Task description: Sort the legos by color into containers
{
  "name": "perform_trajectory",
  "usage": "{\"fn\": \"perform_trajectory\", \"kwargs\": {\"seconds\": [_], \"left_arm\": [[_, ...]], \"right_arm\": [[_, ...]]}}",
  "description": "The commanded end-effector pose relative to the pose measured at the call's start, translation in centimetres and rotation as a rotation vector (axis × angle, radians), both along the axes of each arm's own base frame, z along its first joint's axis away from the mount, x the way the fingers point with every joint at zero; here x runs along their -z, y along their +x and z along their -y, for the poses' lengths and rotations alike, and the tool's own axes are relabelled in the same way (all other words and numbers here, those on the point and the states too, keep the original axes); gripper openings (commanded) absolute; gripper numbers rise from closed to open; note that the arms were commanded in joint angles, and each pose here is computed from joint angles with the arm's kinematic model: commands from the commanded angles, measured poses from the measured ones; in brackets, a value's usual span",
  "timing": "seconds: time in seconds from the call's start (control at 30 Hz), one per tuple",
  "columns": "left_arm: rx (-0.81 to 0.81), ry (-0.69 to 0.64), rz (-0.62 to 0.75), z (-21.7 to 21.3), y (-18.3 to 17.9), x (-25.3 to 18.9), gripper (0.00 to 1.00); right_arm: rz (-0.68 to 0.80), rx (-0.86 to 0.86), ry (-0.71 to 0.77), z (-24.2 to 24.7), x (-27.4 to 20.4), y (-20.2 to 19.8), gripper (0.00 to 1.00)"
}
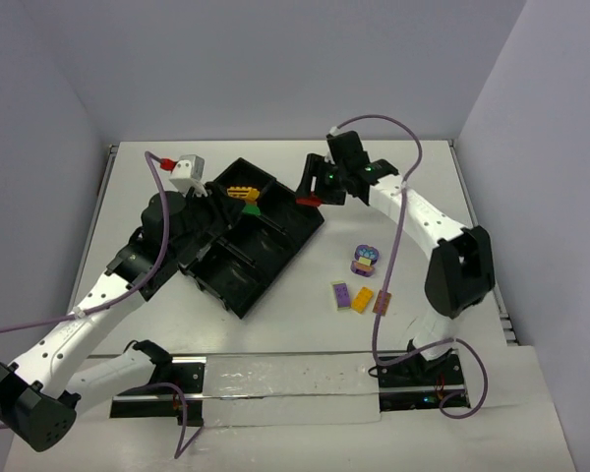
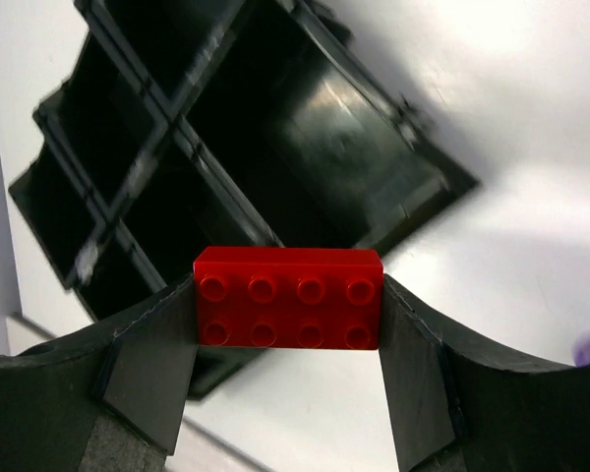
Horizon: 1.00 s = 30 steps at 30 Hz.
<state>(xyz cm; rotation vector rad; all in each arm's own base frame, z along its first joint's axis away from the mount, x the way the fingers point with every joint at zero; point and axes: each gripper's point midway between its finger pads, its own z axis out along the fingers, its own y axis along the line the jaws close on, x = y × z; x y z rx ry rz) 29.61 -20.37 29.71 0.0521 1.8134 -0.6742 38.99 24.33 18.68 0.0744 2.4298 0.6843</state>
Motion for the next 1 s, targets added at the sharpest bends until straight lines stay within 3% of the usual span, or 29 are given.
{"fn": "perform_trajectory", "kwargs": {"seconds": [0.0,0.17,0.43,0.6,0.73,0.97], "left_arm": [[-0.065,-0.191,-0.022,-0.4,0.2,-1.4,0.0],[-0.095,-0.19,-0.068,-0.7,0.6,-0.7,0.0],[-0.131,-0.183,-0.094,-1.3,0.8,-3.3,0.0],[-0.153,-0.148,-0.126,-1.4,1.4,-3.3,0.0],[-0.152,-0.146,-0.118,-1.4,2.4,-4.0,0.0],[-0.136,-0.166,-0.143,-1.9,3.8,-4.3,0.0]], "right_arm": [[0.029,0.043,-0.044,-1.8,0.2,3.4,0.56],[0.015,0.016,-0.07,-4.2,1.3,4.2,0.59],[-0.022,0.013,-0.071,-5.7,3.0,5.5,0.65],[-0.045,-0.016,-0.087,-6.6,3.5,6.1,0.75],[-0.051,-0.046,-0.102,-6.9,3.0,5.4,0.93],[-0.056,-0.051,-0.079,-6.2,1.1,3.6,0.92]]}}
